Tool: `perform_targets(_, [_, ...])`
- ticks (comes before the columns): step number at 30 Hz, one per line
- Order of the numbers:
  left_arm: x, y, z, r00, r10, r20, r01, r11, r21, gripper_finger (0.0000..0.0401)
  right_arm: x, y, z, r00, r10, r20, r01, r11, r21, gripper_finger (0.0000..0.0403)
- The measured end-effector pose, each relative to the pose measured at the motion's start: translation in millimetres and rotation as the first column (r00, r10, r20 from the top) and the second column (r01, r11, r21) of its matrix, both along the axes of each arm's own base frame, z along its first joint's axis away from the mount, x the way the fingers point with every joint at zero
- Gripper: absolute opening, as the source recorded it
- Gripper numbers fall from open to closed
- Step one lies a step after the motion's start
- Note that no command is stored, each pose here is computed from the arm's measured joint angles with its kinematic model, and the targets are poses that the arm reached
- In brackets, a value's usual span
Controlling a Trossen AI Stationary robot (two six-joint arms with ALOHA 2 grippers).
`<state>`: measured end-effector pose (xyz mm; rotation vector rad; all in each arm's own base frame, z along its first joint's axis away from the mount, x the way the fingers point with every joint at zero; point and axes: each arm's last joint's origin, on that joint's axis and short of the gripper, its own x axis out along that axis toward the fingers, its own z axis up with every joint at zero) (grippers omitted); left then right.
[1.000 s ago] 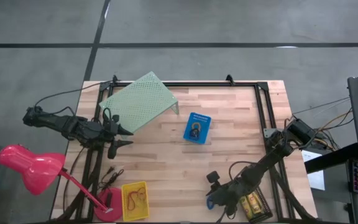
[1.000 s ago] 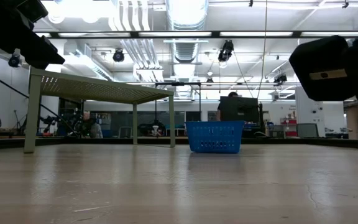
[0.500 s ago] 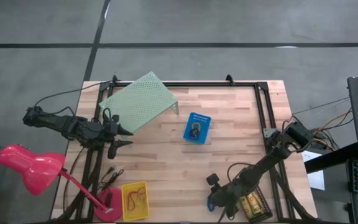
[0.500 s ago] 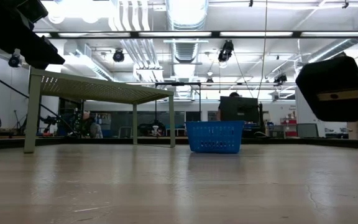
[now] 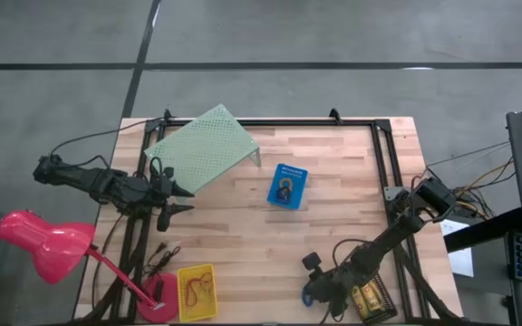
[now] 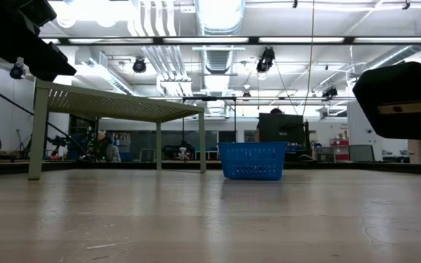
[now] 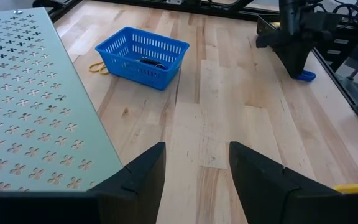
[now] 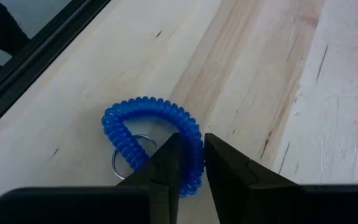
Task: Pick & Place Office Desk Supplies
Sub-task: Put the blue spring keychain into the blue basket
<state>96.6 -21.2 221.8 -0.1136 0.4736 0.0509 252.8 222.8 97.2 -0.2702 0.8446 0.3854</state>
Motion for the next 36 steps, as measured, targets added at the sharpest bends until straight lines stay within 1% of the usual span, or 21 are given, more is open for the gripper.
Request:
perform_targets(5, [0, 0, 0, 1.000, 0.000, 0.000, 0.000, 1.000, 0.000, 0.0183, 0, 0, 0, 1.000, -0.008, 0.009, 0.008, 1.000, -0.005, 0.0034])
perform_targets(8, [0, 0, 0, 1.000, 0.000, 0.000, 0.000, 1.000, 0.000, 0.0183, 1, -1, 0, 1.000, -0.012, 0.014, 0.012, 1.000, -0.007, 0.0025])
perform_targets(15, [0, 0, 0, 1.000, 0.000, 0.000, 0.000, 1.000, 0.000, 0.0183, 4, -2, 3, 0.999, -0.027, 0.035, 0.026, 1.000, 0.012, 0.0028])
perform_targets(21, [0, 0, 0, 1.000, 0.000, 0.001, 0.000, 1.000, 0.000, 0.0183, 12, -17, 12, 0.996, -0.074, 0.041, 0.074, 0.997, 0.012, 0.0028])
perform_targets(26, [0, 0, 0, 1.000, 0.000, 0.001, 0.000, 1.000, 0.000, 0.0183, 19, -37, 29, 0.992, -0.120, 0.042, 0.120, 0.993, 0.008, 0.0028])
perform_targets(29, [0, 0, 0, 1.000, 0.000, 0.001, 0.000, 1.000, 0.000, 0.0183, 24, -50, 41, 0.990, -0.129, 0.052, 0.128, 0.992, 0.013, 0.0028])
perform_targets(32, [0, 0, 0, 1.000, 0.000, 0.001, 0.000, 1.000, 0.000, 0.0183, 29, -64, 58, 0.985, -0.140, 0.100, 0.138, 0.990, 0.025, 0.0028])
perform_targets(36, [0, 0, 0, 1.000, 0.000, 0.001, 0.000, 1.000, 0.000, 0.0183, 33, -85, 84, 0.975, -0.136, 0.175, 0.137, 0.991, 0.009, 0.0028])
